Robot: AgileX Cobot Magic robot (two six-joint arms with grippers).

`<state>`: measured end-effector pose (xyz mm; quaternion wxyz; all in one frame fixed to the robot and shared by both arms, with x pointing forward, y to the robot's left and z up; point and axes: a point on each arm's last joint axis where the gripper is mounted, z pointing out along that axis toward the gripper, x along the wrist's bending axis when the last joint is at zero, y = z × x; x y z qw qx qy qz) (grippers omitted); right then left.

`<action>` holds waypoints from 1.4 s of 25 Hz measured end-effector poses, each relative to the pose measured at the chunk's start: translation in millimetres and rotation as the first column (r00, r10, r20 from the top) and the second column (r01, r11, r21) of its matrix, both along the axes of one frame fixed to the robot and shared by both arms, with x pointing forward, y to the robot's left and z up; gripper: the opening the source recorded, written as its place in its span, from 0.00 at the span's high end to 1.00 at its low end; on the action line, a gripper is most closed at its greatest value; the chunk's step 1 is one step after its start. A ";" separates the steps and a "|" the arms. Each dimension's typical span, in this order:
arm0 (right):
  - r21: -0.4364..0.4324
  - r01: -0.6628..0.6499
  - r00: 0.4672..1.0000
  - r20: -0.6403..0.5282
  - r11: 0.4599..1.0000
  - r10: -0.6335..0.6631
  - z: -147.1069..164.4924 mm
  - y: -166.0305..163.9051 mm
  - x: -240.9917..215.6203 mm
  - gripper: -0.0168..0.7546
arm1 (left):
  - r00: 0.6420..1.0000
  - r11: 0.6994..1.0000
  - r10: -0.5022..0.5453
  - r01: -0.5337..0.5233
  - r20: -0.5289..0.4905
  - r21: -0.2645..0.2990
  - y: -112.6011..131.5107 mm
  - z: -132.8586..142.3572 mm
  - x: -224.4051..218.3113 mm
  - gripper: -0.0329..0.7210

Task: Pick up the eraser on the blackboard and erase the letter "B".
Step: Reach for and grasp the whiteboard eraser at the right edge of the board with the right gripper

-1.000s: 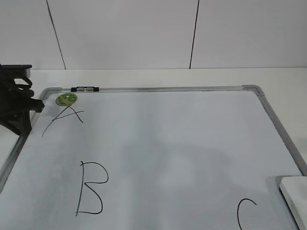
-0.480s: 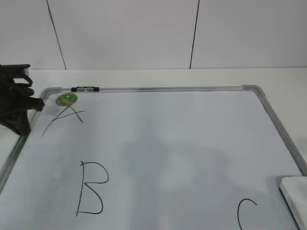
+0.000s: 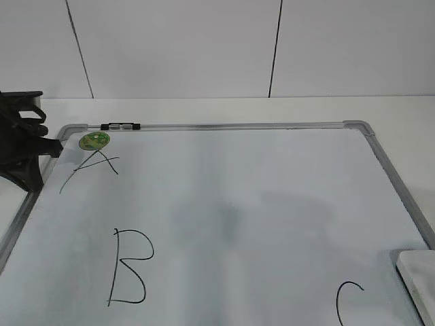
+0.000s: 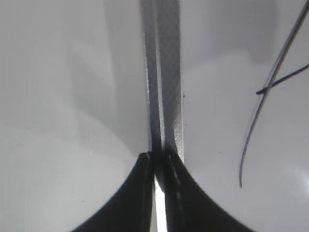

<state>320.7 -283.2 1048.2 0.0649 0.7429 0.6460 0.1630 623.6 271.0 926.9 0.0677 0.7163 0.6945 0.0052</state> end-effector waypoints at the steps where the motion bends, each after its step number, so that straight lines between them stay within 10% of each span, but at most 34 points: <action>1: -0.008 -0.013 0.999 -0.036 1.000 0.012 -3.4 0.6 6.0 0.11 | 1.000 1.000 0.000 0.000 0.000 0.000 0.0 0.0 0.0 0.93; 35: -0.050 -0.168 0.935 -0.325 0.984 0.143 -73.9 10.0 122.1 0.11 | 1.000 1.000 0.001 -0.001 -0.001 -0.002 -0.2 0.0 -0.1 0.93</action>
